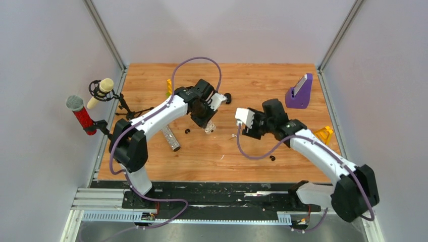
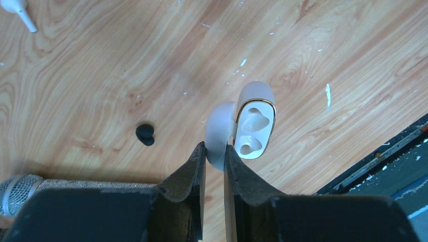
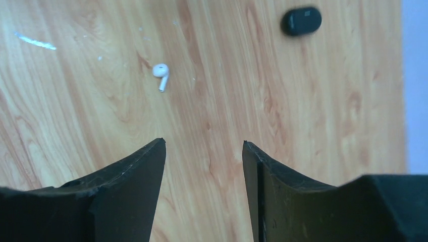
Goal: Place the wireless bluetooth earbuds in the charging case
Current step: Pick up the earbud from the center of the board.
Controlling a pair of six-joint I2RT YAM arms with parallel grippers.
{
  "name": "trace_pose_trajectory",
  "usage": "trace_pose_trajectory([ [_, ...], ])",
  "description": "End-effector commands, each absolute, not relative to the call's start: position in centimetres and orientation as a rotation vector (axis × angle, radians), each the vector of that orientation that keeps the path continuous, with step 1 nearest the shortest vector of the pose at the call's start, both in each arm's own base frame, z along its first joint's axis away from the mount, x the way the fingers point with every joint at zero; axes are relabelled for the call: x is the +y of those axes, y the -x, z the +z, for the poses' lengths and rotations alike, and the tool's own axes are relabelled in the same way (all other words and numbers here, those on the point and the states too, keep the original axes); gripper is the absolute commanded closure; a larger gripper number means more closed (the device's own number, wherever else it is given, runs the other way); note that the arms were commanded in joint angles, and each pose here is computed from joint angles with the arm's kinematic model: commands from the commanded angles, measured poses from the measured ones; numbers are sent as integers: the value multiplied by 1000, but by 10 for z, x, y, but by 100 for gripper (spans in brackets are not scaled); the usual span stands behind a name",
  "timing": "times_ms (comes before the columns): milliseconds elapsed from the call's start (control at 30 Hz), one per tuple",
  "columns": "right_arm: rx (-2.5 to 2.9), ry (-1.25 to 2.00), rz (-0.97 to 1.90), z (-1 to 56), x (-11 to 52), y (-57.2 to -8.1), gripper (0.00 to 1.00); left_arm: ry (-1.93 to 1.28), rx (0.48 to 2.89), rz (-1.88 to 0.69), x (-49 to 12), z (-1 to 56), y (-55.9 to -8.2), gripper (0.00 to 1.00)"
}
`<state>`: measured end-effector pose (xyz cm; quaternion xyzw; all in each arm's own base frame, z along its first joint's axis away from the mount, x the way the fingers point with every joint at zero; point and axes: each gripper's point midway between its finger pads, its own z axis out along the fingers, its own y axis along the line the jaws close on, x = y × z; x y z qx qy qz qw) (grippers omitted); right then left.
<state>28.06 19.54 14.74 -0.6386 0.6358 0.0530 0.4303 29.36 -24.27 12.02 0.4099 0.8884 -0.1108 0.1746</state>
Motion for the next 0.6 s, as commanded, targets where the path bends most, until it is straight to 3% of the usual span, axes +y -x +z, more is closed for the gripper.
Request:
trace_pose_trajectory([
  [0,1834,1440,442,147,198,-292,41,-1124,2394,-296,-242,153,-299,88],
  [267,2408,1165,699,109,210,-325,46,-1173,2327,-145,-228,162,-299,86],
  [567,2617,994,630,79,222,-341,42,-1213,2343,51,-203,166,-301,86],
])
